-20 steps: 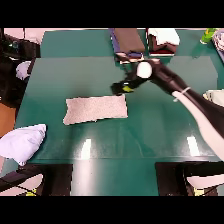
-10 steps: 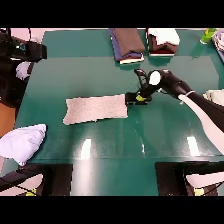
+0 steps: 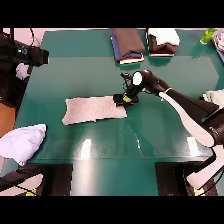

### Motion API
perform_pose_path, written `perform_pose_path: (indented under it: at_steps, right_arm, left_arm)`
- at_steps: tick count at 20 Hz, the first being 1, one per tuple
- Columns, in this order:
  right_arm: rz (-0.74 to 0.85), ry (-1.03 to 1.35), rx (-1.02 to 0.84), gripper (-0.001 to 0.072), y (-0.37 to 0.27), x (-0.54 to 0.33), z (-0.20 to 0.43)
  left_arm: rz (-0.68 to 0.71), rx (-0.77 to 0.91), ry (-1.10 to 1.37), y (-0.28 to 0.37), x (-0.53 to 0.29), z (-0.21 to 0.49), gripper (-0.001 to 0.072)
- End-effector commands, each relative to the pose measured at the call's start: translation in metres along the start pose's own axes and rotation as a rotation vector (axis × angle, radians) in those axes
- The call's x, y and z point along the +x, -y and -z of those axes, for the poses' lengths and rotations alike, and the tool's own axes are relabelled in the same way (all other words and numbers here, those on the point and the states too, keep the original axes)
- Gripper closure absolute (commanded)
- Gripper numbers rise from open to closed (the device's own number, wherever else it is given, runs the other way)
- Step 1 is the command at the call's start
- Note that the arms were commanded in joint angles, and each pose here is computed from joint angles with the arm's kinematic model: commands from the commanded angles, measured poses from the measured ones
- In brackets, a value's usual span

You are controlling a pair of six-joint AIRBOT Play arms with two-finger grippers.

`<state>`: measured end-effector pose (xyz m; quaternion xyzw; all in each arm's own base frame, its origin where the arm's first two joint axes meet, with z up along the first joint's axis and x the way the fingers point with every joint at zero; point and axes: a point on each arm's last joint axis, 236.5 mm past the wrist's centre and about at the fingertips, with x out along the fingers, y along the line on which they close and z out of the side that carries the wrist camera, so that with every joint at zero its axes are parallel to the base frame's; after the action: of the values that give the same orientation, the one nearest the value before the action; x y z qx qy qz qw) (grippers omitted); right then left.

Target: Fold the shirts.

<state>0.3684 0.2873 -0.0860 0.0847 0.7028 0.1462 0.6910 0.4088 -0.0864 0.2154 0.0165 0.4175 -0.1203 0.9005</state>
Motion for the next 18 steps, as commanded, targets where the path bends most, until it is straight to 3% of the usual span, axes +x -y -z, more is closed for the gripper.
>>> perform_pose_path:
  at_steps: [1, 2, 9, 18]
  right_arm:
    - [0.004, 0.013, -0.008, 0.06, -0.002, 0.003, -0.005]
    - [0.005, 0.035, -0.021, 0.0693, -0.002, -0.001, -0.01]
    - [0.119, 0.288, -0.016, 0.0694, 0.064, -0.115, -0.055]
    - [0.308, 0.53, 0.241, 0.0694, 0.258, -0.279, -0.047]
  left_arm:
    - [0.034, -0.005, -0.008, 0.008, 0.0, 0.002, 0.0683]
    - [0.056, -0.01, -0.007, 0.013, 0.0, 0.002, 0.0683]
    - [0.157, 0.115, 0.03, 0.08, 0.0, -0.003, 0.0683]
    - [0.241, 0.162, 0.037, 0.122, -0.005, 0.001, 0.0683]
